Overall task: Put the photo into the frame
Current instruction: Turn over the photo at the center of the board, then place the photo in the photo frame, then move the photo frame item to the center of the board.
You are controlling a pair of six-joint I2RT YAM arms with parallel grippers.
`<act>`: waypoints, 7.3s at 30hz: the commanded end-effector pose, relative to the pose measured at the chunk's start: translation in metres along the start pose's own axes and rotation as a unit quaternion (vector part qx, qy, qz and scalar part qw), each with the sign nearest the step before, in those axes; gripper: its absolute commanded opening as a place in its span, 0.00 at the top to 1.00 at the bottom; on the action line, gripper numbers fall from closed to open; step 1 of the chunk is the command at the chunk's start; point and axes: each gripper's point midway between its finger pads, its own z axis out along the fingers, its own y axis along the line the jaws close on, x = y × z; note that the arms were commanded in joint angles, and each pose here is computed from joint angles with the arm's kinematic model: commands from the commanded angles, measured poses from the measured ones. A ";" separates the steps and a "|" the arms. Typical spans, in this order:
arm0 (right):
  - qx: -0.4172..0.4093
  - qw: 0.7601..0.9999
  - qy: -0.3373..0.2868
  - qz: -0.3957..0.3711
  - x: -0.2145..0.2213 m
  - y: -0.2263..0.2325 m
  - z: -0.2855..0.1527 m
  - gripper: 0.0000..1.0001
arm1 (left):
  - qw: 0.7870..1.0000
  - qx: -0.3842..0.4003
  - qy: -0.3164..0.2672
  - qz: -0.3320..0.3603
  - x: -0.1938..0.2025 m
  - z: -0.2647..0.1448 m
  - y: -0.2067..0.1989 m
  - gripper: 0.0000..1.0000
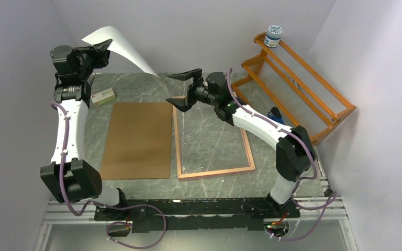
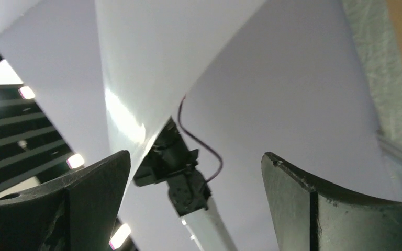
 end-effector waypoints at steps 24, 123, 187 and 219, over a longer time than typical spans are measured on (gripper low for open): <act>-0.075 0.990 0.055 0.103 0.028 0.050 0.016 0.14 | 0.998 0.045 0.020 -0.028 0.029 -0.059 -0.024 0.97; 0.430 0.790 0.055 -0.434 -0.239 -0.158 -0.196 1.00 | 0.878 -0.238 0.150 0.389 0.009 -0.115 0.195 0.15; 0.299 0.854 -0.147 -0.399 -0.106 -0.112 -0.039 0.25 | 0.764 -0.441 0.158 0.443 -0.145 -0.070 0.298 0.07; 0.453 0.761 -0.110 -0.451 -0.081 -0.259 0.072 0.29 | 0.735 -0.548 0.159 0.366 -0.193 -0.107 0.390 0.16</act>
